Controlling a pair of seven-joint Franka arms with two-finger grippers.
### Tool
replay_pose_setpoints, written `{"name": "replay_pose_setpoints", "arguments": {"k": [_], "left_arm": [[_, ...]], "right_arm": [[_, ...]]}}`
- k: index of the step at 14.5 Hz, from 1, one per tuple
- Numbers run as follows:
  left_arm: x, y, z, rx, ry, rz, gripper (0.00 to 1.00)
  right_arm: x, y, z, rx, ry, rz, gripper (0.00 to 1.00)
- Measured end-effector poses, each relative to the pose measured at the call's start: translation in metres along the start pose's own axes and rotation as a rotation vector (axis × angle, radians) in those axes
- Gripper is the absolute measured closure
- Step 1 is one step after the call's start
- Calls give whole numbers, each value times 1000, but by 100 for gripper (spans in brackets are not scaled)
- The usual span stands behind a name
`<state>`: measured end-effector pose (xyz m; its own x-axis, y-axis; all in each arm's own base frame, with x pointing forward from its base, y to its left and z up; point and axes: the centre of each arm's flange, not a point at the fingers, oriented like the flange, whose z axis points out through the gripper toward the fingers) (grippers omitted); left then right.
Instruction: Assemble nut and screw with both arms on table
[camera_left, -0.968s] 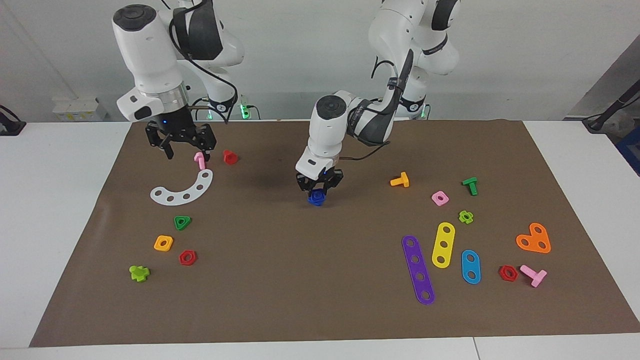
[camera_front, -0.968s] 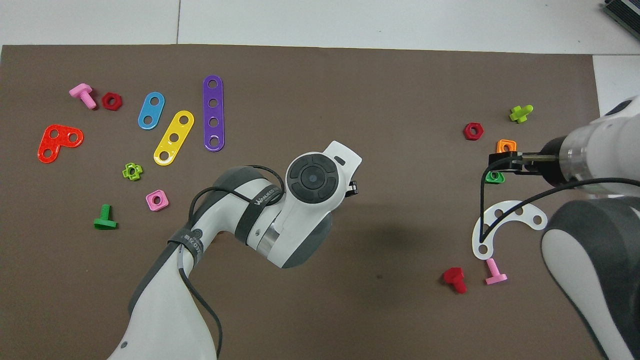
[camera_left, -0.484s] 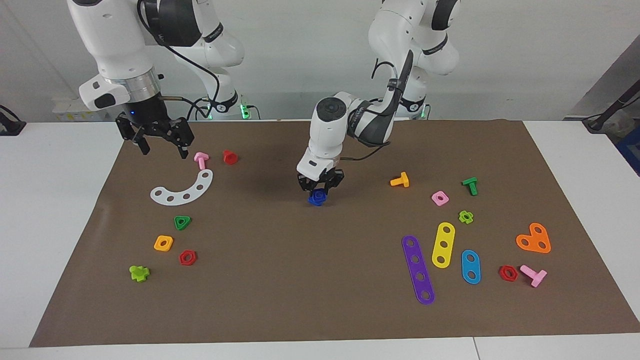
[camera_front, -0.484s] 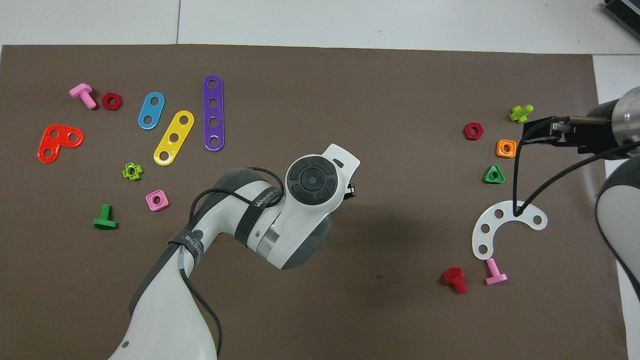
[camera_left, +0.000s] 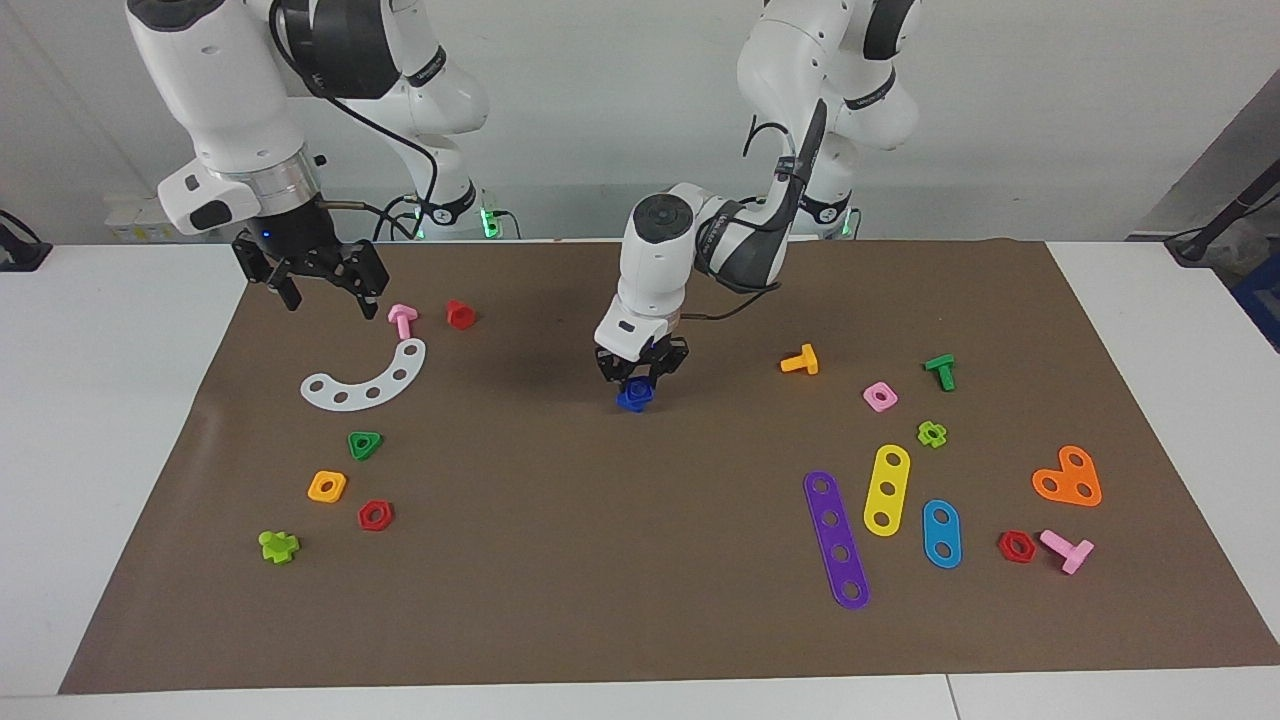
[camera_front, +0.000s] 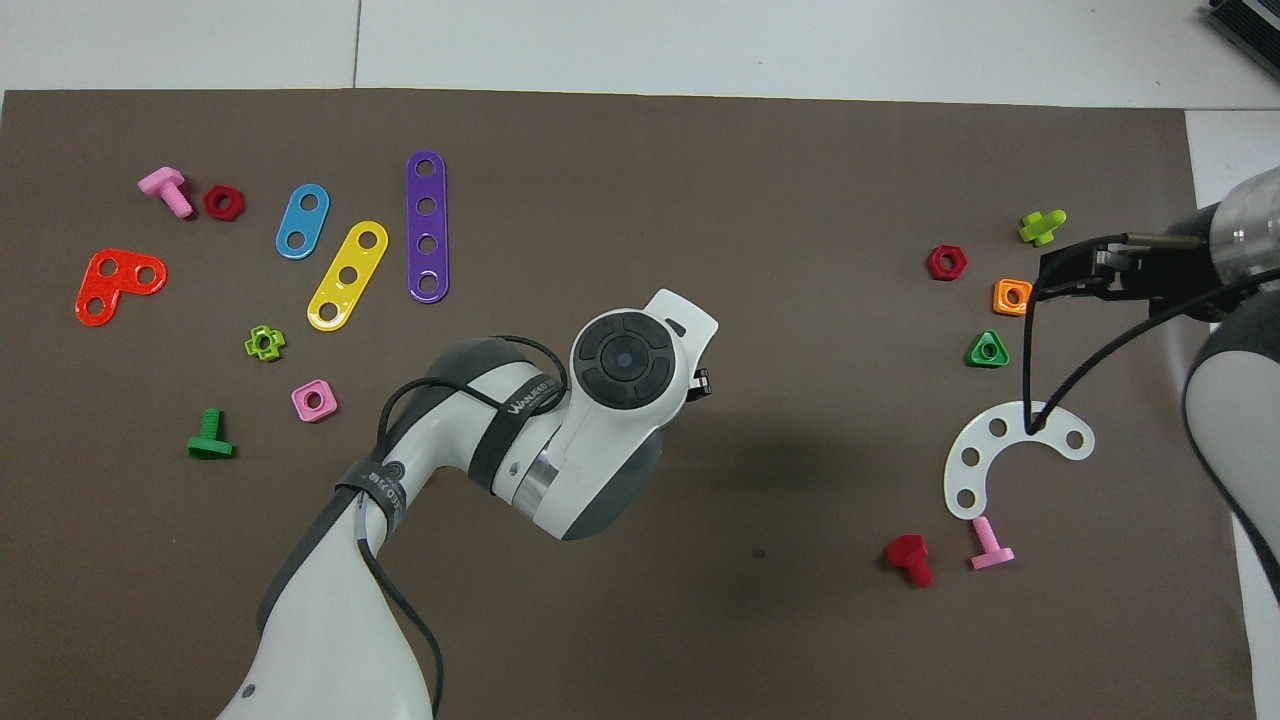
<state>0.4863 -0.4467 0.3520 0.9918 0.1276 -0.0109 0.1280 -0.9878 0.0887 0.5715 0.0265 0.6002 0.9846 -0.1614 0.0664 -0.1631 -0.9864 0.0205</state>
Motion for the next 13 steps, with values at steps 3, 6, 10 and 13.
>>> {"name": "replay_pose_setpoints", "arguments": {"k": [3,6,10,13], "left_arm": [[-2,1,-2,-13,-34,-23,54],[-4,3,-2,-16,-38,-38,54],[-3,2,-1,-32,-19,-48,54],[4,-4,2,-46,5,-63,54]], "right_arm": [[0,1,1,-1,-4,2,0],[-1,1,5,-3,-14,2,0],[-3,1,11,-6,-27,1,0],[-4,1,11,-6,-27,1,0]]}}
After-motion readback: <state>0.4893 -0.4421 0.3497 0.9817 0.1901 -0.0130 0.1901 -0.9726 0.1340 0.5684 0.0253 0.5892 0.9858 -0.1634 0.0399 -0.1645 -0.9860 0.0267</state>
